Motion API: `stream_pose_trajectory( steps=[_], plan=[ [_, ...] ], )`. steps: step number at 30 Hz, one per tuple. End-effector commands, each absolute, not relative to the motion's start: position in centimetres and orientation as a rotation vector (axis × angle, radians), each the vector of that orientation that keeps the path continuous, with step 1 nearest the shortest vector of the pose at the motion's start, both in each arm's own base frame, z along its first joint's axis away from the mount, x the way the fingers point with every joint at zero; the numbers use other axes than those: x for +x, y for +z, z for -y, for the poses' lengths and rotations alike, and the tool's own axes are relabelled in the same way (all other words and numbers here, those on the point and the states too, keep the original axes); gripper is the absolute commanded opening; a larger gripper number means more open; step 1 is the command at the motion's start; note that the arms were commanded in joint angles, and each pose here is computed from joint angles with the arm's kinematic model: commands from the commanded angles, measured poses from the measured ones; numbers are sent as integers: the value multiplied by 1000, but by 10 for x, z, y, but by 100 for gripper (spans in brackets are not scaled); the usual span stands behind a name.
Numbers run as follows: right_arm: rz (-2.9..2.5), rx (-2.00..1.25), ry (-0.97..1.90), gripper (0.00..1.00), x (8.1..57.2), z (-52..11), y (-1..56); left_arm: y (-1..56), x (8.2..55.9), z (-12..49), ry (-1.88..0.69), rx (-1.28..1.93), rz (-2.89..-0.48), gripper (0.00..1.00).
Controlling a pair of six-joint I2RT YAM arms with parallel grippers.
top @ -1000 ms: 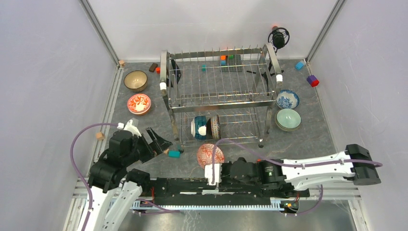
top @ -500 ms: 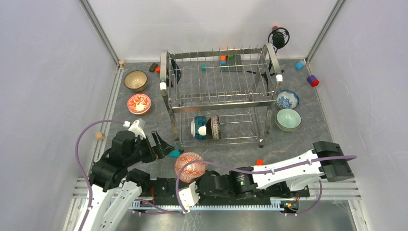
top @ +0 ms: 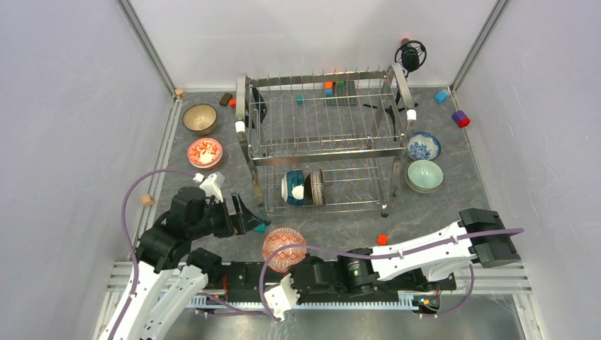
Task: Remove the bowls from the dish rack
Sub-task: Place the bowl at the center of the board.
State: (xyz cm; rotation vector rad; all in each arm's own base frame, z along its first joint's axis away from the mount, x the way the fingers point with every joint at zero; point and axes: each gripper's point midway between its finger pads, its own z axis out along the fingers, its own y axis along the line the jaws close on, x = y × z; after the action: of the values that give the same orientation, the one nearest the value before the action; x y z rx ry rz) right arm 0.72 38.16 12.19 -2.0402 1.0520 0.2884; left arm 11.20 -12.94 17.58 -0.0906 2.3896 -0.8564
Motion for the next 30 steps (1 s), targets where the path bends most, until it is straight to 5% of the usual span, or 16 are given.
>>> stream_pose_trajectory(
  steps=[1,30],
  plan=[
    [-1064,-1955,321,0,11,-370,139,178,113,139,-892,16,-2380,94],
    [-1340,-1737,347,0,50,-325,90,179,151,85,-598,-539,-2202,100]
  ],
)
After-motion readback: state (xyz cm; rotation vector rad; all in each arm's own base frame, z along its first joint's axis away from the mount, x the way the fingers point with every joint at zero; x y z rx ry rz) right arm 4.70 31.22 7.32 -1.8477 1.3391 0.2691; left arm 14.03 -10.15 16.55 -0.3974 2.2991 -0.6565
